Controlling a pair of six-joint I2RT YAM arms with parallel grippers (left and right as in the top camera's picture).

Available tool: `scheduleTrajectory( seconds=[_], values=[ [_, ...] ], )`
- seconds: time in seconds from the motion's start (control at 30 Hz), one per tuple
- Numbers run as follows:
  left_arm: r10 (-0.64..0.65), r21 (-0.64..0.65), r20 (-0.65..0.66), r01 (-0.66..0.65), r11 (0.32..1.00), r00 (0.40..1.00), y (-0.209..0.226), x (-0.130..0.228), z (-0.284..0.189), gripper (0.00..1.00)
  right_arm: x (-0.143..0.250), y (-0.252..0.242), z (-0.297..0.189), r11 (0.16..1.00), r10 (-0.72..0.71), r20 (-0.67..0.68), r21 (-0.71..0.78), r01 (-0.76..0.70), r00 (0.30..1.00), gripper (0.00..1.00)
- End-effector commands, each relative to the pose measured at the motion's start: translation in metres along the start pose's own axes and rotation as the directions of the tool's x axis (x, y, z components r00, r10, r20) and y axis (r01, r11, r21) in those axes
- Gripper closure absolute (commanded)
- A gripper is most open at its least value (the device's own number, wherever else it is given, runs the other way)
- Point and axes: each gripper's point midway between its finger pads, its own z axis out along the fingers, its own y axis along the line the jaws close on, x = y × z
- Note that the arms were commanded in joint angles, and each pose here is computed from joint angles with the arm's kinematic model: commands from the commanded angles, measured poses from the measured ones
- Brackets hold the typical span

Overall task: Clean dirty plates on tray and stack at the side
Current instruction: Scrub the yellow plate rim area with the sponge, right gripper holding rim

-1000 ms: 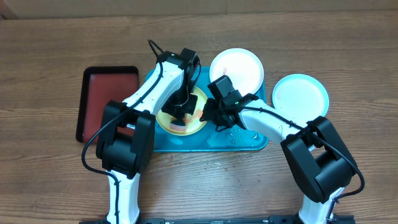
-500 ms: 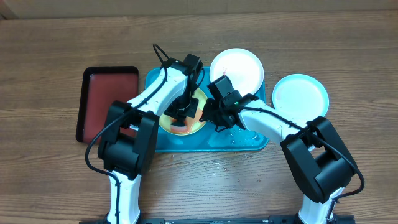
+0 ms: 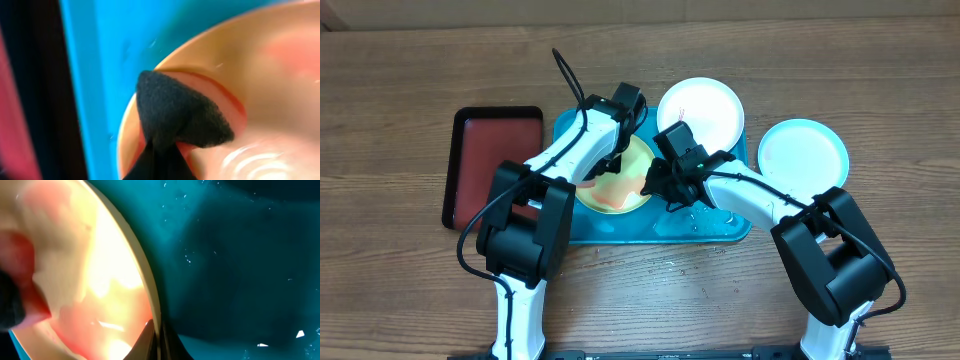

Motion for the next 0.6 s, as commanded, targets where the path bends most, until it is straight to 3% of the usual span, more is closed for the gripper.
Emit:
scheduleTrajectory(
  seconds=[0.0,0.17,0.3,0.4,0.57],
  values=[
    [0.052,0.198,-0.023,-0.046,0.979,0.998,-0.035,0.001,0.005,0.96,0.005,-0.009,0.007,1.000,-0.005,-0.015,0.028,0.005,1.000,0.96],
    [0.254,0.371,0.022,-0.244,0.896,0.967,-0.065,0.006,-0.004,0.96,0.005,-0.009,0.007,1.000,-0.006,-0.015,0.028,0.006,1.000,0.96],
    [0.429,0.564,0.064,-0.388,0.729,0.901,-0.092,0.030,-0.022,0.96,0.005,-0.009,0.007,1.000,-0.005,-0.015,0.027,0.006,1.000,0.96],
    [0.467,0.709,0.076,-0.377,0.597,0.881,-0.111,0.049,-0.042,0.96,0.005,-0.009,0.007,1.000,-0.006,-0.015,0.028,0.006,1.000,0.96],
    [0.440,0.802,0.092,-0.328,0.499,0.893,-0.127,0.051,-0.061,0.96,0.008,-0.006,0.007,1.000,-0.013,-0.032,0.014,0.014,0.999,0.96]
  ],
)
